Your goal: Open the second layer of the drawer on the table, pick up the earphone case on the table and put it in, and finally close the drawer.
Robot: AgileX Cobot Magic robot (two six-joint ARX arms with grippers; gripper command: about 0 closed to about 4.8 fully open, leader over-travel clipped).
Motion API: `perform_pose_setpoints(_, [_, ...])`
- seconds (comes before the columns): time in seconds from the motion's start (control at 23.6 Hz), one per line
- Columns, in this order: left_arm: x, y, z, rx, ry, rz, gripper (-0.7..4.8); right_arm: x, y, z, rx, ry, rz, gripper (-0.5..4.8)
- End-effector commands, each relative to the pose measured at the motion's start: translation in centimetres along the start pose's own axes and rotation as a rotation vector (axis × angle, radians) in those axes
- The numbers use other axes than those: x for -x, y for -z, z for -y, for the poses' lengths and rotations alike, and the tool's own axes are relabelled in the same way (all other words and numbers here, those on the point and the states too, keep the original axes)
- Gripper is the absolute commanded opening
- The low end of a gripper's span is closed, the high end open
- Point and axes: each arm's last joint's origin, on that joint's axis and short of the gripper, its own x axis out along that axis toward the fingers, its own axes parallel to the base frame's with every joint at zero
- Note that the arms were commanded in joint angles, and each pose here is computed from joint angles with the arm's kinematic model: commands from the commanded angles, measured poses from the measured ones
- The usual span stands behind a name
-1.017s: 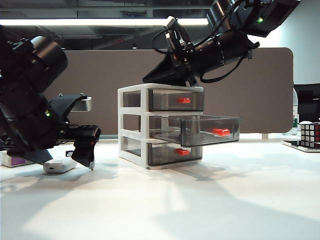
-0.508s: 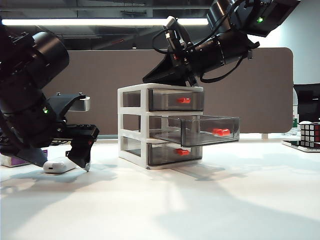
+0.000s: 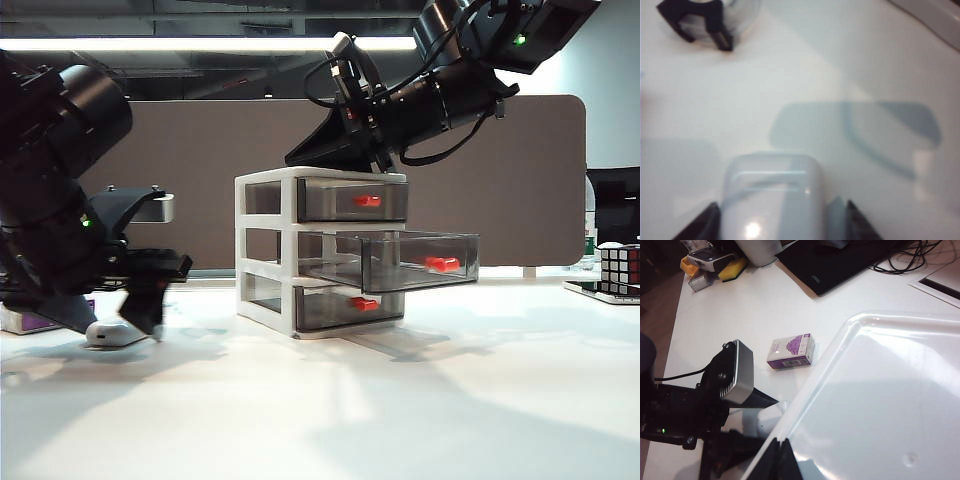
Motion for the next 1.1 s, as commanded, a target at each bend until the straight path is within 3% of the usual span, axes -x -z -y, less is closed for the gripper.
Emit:
perform_pose_setpoints(0.04, [-0.23,0.89,-0.79,-0.006,-0.013,-0.075,3.36,-0.52,2.55,0.42,-0.164,0.003,-0.119,-0.05])
perform_pose_setpoints(0.59, [-0.29,0.88,-1.02,0.005,0.021,-0.080,3.35,-0.52,2.57,0.42,-0.165,0.003,-0.120,-0.05])
perform_pose_setpoints(0.64, [-0.30,0.89,-1.02,0.006,0.023,-0.080,3.14,-0.52,2.57,0.42,-0.165,0.003,-0.120,-0.05])
perform_pose_setpoints(0.68, [-0.29,0.90,-0.93,0.006,0.052,-0.083,1.86,-0.52,2.57,0.42,-0.165,0.003,-0.120,-0.05])
perform_pose_setpoints(0.76, [-0.29,0.89,-0.86,0.006,0.075,-0.084,0.41,-0.52,2.57,0.42,-0.165,0.004,-0.120,-0.05])
perform_pose_setpoints(0.8, [-0.29,0.88,-0.84,0.005,0.084,-0.083,0.10,-0.52,2.57,0.42,-0.165,0.004,-0.120,-0.05])
perform_pose_setpoints(1.1, [-0.28,0.84,-0.82,-0.028,0.088,-0.077,-0.05,-0.52,2.57,0.42,-0.166,0.004,-0.120,-0.05])
